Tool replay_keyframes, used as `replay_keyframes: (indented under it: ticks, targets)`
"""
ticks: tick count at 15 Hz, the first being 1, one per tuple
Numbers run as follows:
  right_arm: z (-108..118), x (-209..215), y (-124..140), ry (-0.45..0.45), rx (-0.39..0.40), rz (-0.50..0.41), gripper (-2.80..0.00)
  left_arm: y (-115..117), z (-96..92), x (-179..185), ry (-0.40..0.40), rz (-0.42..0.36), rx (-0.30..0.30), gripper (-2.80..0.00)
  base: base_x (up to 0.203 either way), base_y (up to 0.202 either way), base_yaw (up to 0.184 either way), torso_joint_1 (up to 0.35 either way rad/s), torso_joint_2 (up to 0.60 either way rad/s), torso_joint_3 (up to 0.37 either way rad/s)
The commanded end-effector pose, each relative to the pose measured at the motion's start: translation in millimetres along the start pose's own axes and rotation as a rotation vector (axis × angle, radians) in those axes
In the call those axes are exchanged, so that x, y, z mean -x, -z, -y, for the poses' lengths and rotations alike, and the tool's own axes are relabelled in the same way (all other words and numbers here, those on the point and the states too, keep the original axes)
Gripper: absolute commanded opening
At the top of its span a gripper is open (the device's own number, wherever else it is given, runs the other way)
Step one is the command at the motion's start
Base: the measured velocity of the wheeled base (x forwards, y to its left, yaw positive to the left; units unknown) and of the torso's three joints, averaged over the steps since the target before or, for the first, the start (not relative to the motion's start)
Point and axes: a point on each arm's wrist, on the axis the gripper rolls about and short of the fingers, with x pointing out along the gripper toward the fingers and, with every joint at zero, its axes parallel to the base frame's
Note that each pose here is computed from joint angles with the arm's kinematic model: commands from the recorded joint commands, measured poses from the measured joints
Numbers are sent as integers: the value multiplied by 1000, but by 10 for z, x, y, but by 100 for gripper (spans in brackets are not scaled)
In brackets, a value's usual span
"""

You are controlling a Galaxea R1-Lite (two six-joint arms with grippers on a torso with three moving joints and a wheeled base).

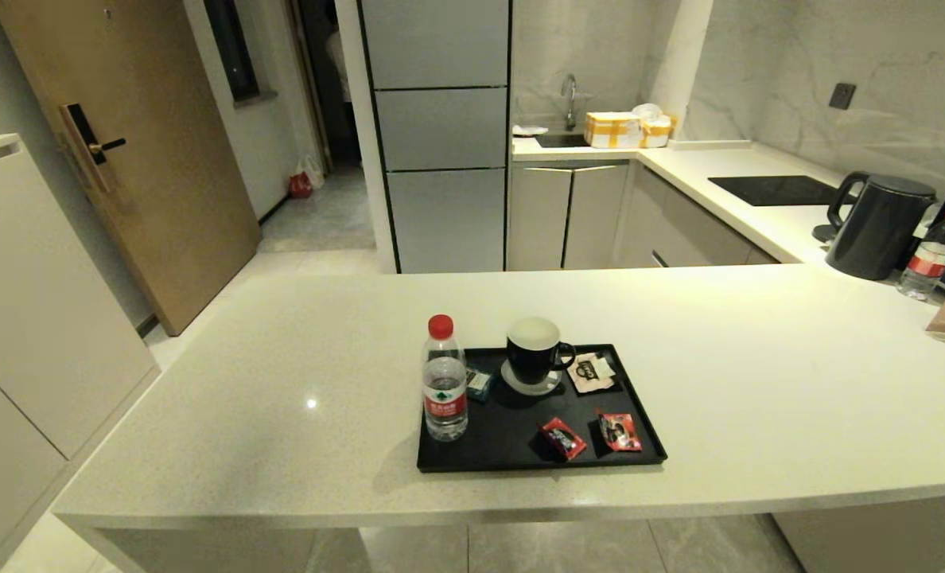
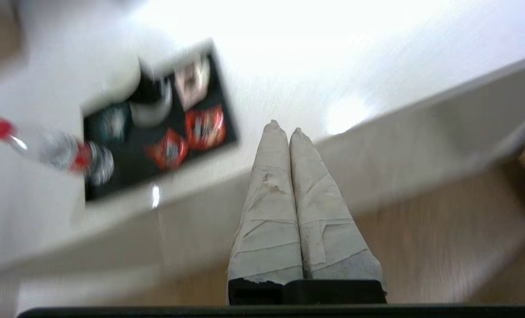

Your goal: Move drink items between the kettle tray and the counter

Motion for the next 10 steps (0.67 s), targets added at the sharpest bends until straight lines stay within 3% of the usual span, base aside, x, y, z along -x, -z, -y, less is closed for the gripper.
replay_keyframes:
  ticks: [1,3,6,10]
  targets:
    - [310,810,416,-47,-27,293,-280,42,0,-11,-1,-16,0,-280,0,0,0,0,0,0]
    - [482,1068,812,3,24,413,-280,43,0,-11,0,-17,0,-280,0,0,0,0,0,0]
    - [680,1094,1365,18,91,544,-280,43,0,-11,0,-17,0,-280,0,0,0,0,0,0]
    - [672,256,1565,12,211,600,-280,43,0,-11,0,-17,0,-280,0,0,0,0,0,0]
